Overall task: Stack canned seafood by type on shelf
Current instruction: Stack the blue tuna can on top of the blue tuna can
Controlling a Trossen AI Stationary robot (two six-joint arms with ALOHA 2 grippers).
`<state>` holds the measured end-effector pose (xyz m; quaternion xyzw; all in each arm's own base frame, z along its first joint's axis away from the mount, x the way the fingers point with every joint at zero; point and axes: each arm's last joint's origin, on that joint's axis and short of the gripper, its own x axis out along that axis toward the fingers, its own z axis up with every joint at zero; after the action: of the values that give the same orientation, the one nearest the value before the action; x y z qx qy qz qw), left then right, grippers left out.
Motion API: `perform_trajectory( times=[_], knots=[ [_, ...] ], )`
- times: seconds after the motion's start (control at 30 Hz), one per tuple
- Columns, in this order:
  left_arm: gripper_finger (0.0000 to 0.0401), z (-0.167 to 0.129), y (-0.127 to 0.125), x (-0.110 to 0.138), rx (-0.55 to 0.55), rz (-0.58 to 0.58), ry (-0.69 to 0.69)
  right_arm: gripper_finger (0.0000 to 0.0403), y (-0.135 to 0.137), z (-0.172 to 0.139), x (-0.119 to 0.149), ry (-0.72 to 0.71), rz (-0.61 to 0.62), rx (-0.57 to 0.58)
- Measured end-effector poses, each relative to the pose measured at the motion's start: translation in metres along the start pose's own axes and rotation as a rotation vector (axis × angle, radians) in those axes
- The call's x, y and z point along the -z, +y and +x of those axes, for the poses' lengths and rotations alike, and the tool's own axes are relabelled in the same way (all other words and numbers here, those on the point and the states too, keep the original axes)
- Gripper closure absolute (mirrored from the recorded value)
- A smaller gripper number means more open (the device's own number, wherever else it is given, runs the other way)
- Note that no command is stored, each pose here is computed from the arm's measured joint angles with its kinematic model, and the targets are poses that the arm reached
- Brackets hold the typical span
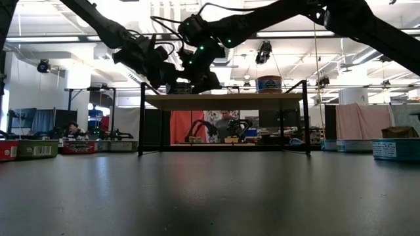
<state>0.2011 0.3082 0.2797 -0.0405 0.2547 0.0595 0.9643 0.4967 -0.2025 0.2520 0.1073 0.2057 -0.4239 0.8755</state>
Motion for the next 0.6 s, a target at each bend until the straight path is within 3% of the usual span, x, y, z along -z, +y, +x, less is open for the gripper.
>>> perform_trajectory(
  times=[0.6],
  knots=[
    [0.0401, 0.0004, 0.0009, 0.0017, -0.006, -0.009, 0.008, 0.0025, -0.0033, 0.0024, -0.0012, 0.009, -0.007, -0.04]
  ],
)
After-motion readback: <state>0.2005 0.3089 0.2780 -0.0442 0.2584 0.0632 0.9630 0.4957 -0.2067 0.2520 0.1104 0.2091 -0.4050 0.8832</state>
